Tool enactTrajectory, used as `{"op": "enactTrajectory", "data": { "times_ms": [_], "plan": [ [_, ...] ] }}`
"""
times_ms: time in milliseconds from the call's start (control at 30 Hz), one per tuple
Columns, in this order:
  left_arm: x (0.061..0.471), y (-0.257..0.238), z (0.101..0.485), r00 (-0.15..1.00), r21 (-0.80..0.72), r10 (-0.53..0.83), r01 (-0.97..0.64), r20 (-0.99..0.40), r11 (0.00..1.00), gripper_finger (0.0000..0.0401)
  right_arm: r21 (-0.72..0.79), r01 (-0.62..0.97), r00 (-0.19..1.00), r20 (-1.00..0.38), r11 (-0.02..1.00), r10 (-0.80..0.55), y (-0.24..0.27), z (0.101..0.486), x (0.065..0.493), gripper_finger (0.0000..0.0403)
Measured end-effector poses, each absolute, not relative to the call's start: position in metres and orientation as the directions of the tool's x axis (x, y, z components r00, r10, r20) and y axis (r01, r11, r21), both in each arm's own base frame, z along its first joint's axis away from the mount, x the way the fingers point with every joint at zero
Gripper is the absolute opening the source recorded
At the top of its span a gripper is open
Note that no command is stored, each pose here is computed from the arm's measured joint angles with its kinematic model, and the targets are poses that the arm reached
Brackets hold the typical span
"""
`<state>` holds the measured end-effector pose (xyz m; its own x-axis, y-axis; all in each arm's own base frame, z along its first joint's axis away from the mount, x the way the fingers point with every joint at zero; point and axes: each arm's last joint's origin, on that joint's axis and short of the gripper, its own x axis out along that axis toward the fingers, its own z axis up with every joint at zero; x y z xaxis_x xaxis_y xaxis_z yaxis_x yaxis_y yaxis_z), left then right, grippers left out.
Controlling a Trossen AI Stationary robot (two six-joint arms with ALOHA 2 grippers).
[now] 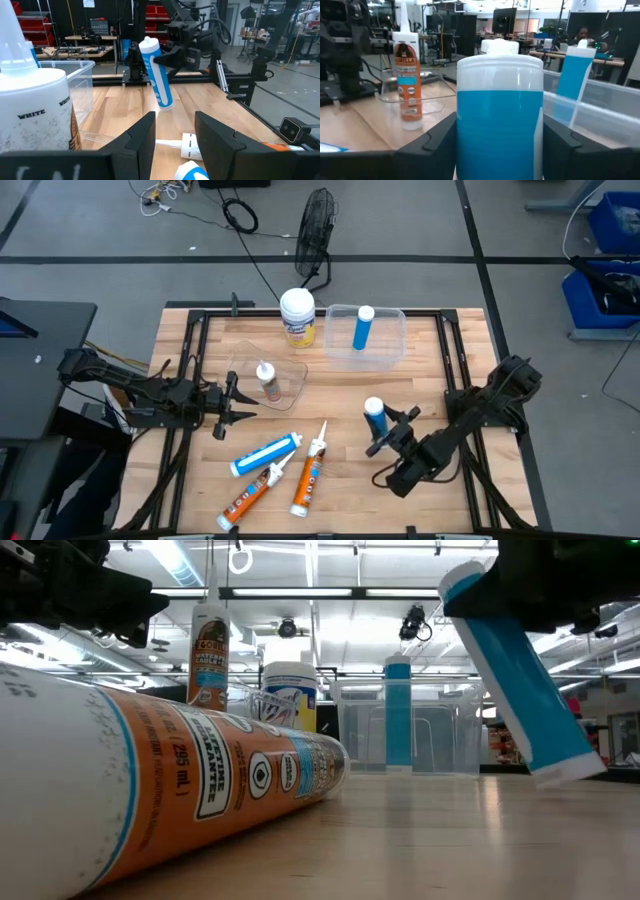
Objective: Pick & place silicon tubes, Sealant and Lysol wipes
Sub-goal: Put the right blue sealant into the top transparent bin
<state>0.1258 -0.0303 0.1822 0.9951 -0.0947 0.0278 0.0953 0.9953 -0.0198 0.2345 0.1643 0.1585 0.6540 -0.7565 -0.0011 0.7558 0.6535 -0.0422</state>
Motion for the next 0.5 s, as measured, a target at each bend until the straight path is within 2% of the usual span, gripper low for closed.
{"op": "enactTrajectory", "data": {
  "times_ms": [167,333,500],
  "plan": [
    [0.126,-0.03,0.182,0.995,-0.02,-0.094,0.095,0.027,0.995,0.0142,-0.017,0.75,0.662,0.019,0.661,-0.75,0.171,0.148,0.234,0.0208],
    [0.126,-0.03,0.182,0.995,-0.02,-0.095,0.096,0.028,0.995,0.0142,0.009,0.73,0.683,0.004,0.683,-0.73,0.177,0.147,0.231,0.0227],
    [0.126,-0.03,0.182,0.995,-0.02,-0.095,0.095,0.028,0.995,0.0142,0.006,0.713,0.701,-0.004,0.701,-0.713,0.183,0.147,0.228,0.0214]
  ]
}}
